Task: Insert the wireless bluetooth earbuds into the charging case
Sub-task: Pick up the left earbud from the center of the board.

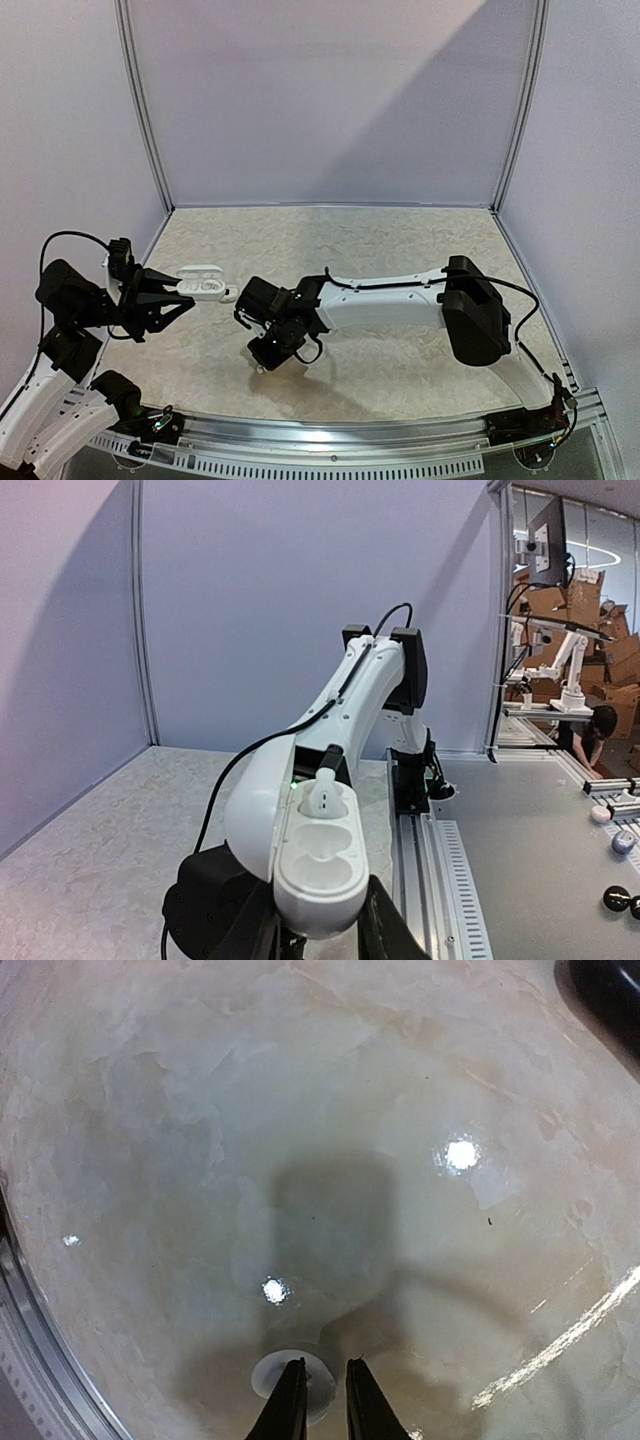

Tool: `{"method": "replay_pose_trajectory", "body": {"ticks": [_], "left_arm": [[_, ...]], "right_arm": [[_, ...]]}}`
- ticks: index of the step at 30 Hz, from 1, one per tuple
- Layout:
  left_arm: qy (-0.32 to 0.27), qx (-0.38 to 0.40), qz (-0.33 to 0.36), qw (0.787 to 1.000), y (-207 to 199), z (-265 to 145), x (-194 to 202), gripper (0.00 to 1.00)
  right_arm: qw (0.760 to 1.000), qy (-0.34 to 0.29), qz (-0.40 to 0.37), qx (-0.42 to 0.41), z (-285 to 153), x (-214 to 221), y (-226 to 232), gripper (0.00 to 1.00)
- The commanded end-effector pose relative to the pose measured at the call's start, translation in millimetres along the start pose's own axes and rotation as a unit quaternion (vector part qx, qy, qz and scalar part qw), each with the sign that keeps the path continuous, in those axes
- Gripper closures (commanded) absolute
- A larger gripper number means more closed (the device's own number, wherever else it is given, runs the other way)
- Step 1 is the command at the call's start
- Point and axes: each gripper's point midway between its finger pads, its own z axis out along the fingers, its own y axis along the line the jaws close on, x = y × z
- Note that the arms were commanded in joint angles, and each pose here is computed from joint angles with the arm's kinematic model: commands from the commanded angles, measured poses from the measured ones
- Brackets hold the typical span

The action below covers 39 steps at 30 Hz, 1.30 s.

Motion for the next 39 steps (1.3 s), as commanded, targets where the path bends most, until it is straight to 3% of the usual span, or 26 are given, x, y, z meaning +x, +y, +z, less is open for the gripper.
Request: {"method": "replay_pose_trajectory", "body": {"ticks": [1, 13, 21, 34, 39], "left_arm": [[0.007, -0.007, -0.004, 1.000, 4, 0, 7, 1.00], [0.012, -0.007, -0.006, 1.000, 5, 1, 11, 1.00], [0.013, -0.007, -0.005, 1.000, 5, 1, 11, 1.00], [0.015, -0.005, -0.002, 1.000, 5, 1, 11, 1.00], [0.015, -0.005, -0.001, 1.000, 4, 1, 12, 1.00]], "right_arm": [[0.999, 0.043, -0.015, -0.004, 8, 28, 1, 0.87], [0.998, 0.062, -0.018, -0.018, 4, 45, 9, 0.85], [0.998, 0.051, -0.020, -0.028, -2, 44, 14, 0.97], [0.997, 0.064, -0.016, -0.036, 2, 53, 16, 0.92], [0.997, 0.060, -0.016, -0.039, 1, 52, 18, 1.00]]}}
